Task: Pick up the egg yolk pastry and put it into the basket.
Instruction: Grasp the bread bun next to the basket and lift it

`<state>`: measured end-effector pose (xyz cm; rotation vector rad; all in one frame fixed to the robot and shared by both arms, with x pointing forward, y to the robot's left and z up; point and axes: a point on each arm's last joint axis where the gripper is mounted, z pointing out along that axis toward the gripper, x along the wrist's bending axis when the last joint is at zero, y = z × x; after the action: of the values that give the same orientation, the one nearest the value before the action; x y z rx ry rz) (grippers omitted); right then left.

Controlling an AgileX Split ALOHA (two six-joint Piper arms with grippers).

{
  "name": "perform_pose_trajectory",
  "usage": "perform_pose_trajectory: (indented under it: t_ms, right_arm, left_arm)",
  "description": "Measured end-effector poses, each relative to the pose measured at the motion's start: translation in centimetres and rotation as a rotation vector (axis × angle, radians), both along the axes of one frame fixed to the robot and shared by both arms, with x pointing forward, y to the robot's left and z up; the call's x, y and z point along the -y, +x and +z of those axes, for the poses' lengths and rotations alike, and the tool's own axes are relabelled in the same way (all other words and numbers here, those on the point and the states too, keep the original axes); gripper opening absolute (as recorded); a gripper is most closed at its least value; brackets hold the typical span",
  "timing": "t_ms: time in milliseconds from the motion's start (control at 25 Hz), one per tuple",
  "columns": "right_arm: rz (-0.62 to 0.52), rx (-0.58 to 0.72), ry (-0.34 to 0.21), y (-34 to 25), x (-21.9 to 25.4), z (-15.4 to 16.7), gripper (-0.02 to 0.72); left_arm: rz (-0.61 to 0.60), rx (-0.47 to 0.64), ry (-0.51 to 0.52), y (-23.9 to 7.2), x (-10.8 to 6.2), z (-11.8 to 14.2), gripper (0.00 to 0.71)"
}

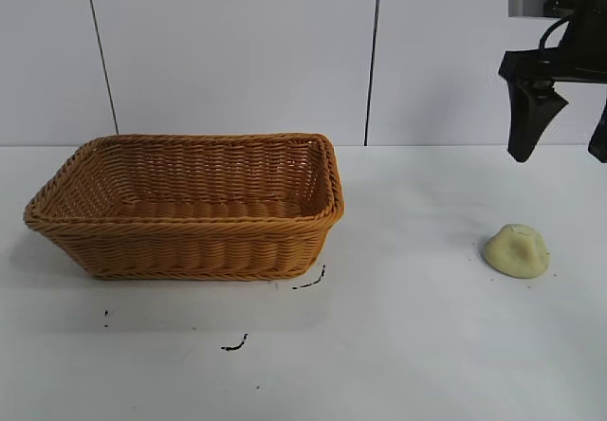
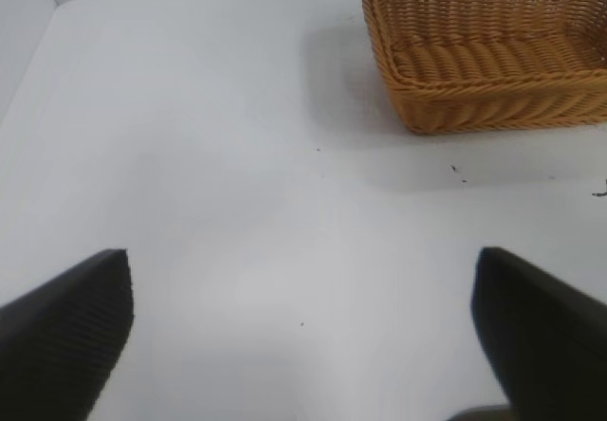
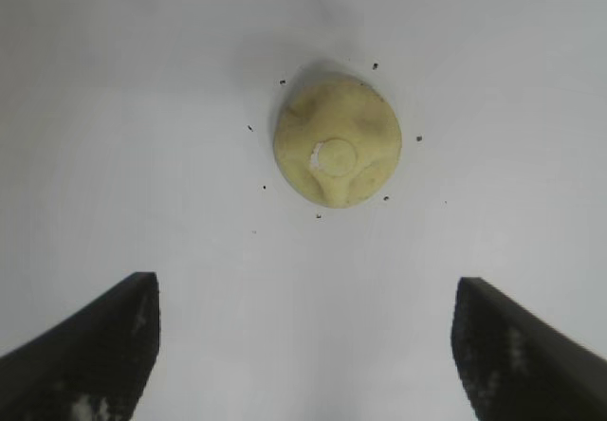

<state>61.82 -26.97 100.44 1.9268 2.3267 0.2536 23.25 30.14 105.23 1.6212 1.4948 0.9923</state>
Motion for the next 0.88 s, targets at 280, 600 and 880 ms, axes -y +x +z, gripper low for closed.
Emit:
perform_pose_trajectory:
  t_ms: [280,600,880]
  right_arm:
    - [0.014,-0.001,-0.025,1.2,-0.3,-2.6,0.602]
    - [-0.033,-0.028,-0.034,3.1,-0.3,-8.5,0.602]
    - [-0.055,-0.083,-0.036,3.4,-0.3,-11.8,0.602]
  left_arm:
    - [0.000,0.000,0.000,0.0,0.0,0.0,0.697]
    - [0.000,0.000,0.000,0.0,0.0,0.0,0.697]
    - [0.000,0.000,0.000,0.0,0.0,0.0,0.697]
